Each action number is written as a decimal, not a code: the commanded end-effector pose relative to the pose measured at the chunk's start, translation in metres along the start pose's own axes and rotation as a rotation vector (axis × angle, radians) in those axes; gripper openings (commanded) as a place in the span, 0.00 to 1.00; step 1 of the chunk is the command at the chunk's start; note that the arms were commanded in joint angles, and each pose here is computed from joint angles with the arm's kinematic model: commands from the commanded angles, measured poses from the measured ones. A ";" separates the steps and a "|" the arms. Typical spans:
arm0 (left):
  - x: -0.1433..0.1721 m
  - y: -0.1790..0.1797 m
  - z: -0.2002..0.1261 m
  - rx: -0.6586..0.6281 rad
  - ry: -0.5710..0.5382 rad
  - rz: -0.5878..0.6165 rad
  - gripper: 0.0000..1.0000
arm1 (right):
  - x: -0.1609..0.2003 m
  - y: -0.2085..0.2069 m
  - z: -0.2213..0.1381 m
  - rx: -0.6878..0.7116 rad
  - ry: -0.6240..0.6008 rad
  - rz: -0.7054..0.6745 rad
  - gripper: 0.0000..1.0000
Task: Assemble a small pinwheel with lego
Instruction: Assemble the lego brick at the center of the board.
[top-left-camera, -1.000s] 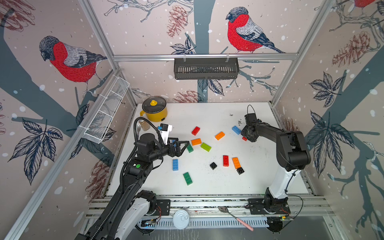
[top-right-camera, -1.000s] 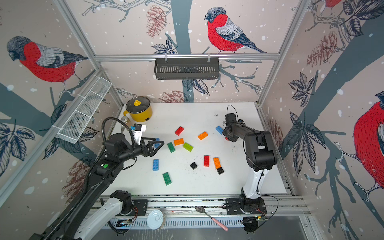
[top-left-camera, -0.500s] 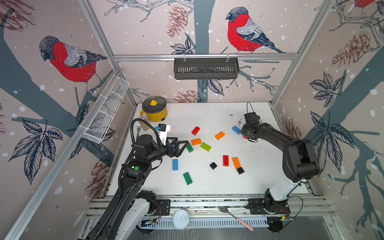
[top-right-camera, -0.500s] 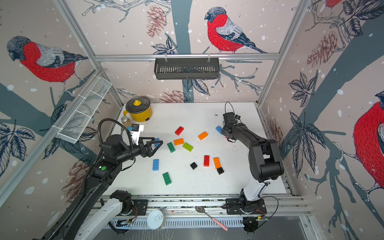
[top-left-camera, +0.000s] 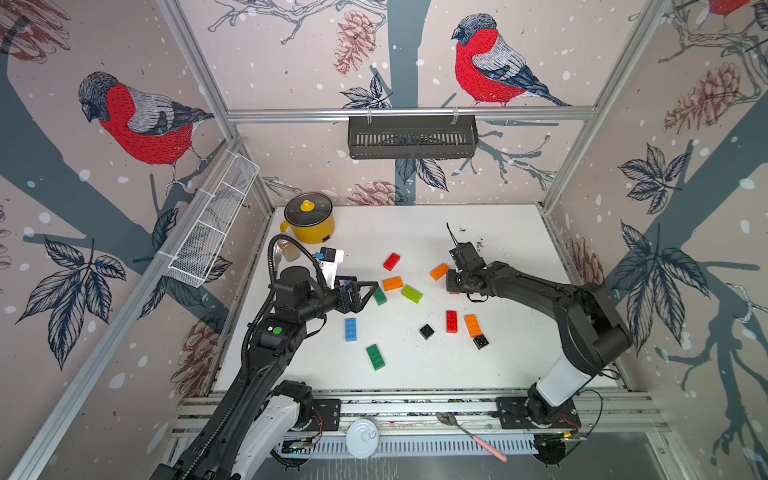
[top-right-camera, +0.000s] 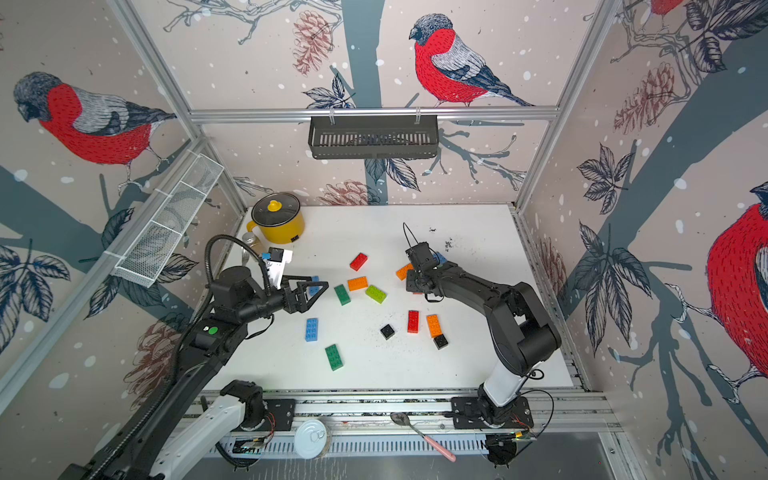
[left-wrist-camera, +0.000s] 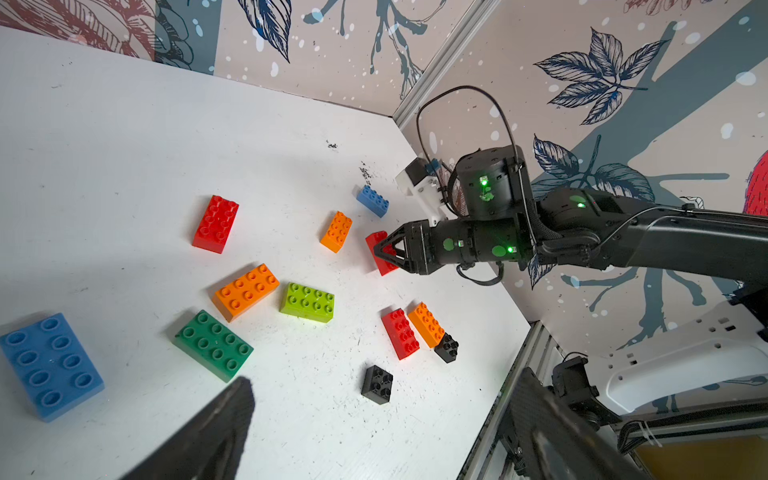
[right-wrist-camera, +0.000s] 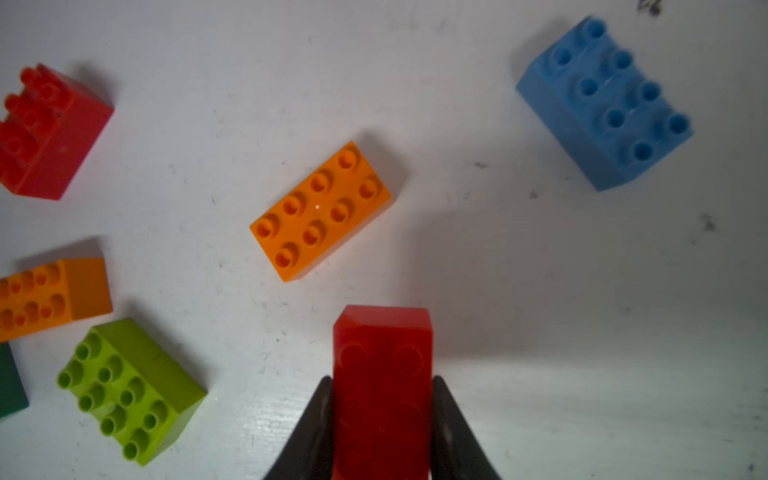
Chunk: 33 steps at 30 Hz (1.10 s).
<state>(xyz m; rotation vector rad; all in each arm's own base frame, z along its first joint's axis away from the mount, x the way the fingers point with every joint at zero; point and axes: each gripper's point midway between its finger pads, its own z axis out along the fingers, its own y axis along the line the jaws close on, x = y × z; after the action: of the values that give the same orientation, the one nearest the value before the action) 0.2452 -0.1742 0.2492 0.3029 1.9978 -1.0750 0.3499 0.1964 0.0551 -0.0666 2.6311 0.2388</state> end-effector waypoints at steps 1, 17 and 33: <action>0.011 -0.003 0.009 0.027 0.068 -0.009 0.97 | 0.005 0.010 0.005 -0.033 0.005 -0.014 0.22; 0.028 0.001 0.021 -0.007 0.146 -0.020 0.97 | 0.040 -0.004 0.012 0.057 0.062 0.015 0.25; 0.025 0.002 0.017 -0.028 0.129 -0.009 0.97 | 0.051 0.000 0.008 0.088 0.091 0.042 0.29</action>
<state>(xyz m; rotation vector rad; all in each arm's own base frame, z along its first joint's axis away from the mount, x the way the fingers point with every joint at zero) 0.2407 -0.1907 0.2205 0.3440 2.1396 -1.0617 0.3187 0.2050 0.0260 -0.0060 2.6953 0.1858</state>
